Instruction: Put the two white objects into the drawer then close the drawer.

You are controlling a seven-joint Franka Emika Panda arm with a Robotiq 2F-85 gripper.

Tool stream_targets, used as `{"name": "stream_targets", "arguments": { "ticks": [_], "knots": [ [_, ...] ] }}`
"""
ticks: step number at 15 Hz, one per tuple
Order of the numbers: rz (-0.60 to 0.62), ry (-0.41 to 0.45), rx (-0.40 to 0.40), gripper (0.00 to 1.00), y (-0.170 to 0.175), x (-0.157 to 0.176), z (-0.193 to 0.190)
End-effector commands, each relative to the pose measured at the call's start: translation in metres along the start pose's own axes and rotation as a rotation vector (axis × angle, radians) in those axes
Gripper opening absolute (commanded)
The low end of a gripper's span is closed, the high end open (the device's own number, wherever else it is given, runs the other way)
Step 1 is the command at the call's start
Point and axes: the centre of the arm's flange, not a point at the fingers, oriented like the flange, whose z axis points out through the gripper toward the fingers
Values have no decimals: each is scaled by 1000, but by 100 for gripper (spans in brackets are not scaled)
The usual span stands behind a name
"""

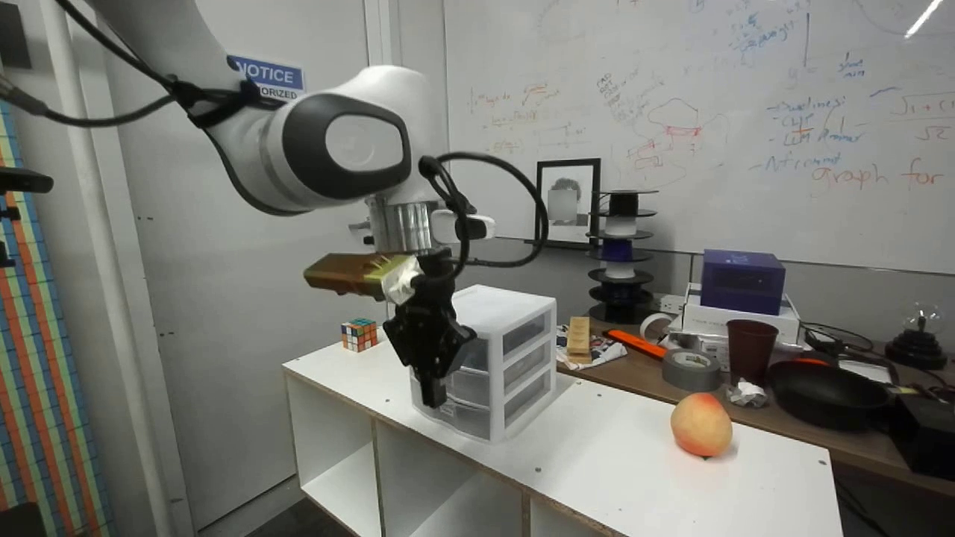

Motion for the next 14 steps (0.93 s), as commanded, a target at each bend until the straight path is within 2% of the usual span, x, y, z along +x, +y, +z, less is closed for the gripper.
{"name": "stream_targets", "arguments": {
  "ticks": [1,5,11,12,14],
  "knots": [
    [35,-124,17,8,-2,-14,-61],
    [78,-251,72,9,1,-19,-108],
    [139,-323,180,13,23,-23,-153],
    [147,-319,202,36,27,-24,-159],
    [165,-311,256,39,39,-25,-165]
  ]
}}
